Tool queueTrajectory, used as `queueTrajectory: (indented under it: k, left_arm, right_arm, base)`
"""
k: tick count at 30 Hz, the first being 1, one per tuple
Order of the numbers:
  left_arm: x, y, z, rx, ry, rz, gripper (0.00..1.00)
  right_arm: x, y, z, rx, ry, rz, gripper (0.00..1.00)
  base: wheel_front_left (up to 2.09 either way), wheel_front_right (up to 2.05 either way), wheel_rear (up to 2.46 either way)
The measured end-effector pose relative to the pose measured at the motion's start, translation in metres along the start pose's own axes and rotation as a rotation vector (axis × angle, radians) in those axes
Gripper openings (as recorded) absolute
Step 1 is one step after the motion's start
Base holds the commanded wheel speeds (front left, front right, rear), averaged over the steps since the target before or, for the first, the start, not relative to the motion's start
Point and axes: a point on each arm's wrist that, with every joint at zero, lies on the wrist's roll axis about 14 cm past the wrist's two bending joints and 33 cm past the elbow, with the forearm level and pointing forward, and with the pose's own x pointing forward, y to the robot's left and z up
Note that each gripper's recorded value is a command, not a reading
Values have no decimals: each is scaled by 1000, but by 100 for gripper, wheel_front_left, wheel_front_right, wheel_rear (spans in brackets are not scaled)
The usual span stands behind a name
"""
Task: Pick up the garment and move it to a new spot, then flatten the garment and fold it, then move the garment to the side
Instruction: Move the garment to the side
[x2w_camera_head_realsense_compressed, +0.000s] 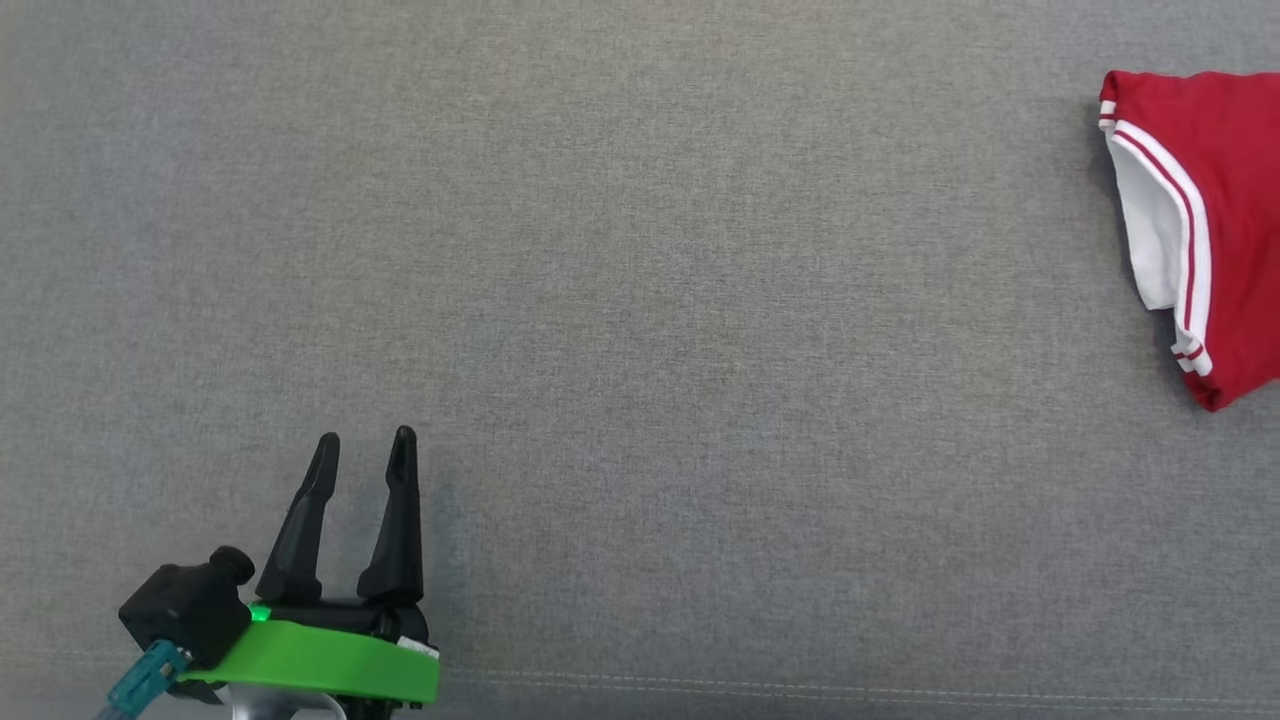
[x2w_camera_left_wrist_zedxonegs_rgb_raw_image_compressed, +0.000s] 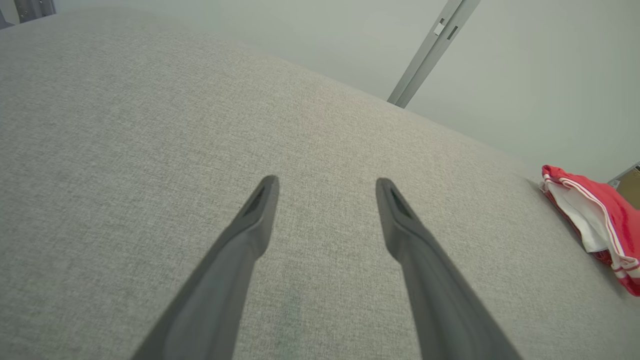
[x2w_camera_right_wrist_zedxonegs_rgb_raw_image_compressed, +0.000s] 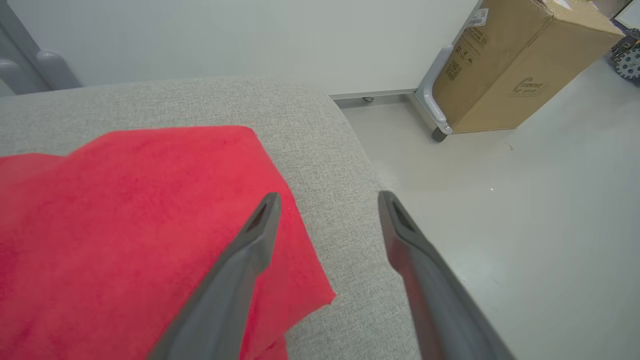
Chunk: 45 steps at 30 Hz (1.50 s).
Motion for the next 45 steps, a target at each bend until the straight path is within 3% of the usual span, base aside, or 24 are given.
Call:
queueTrajectory:
  k: [6, 11, 17, 23, 34, 45]
  left_arm:
    - [7, -22, 3, -10, -14, -82, 100]
    - [15, -56, 15, -9, -53, -205, 100]
    - [16, -76, 24, 1, -82, -268, 100]
    - [16, -77, 32, 0, -115, -247, 100]
    - [7, -89, 45, 79, -175, -259, 100]
    - [-7, -56, 46, 128, -186, -162, 100]
  right_arm:
    - [-13, 6, 47, 13, -166, 29, 100]
    - [-34, 36, 79, 16, -303, 123, 100]
    - [-71, 72, 104, 30, -440, 251, 100]
    - [-102, 94, 110, 66, -496, 329, 100]
    - [-153, 109, 84, 172, -529, 375, 100]
    - [-196, 155, 93, 289, -619, 466, 100]
  base:
    - [0, 0, 0]
    - [0, 0, 0]
    - [0, 0, 0]
    - [0, 0, 0]
    - [0, 0, 0]
    - [0, 0, 0]
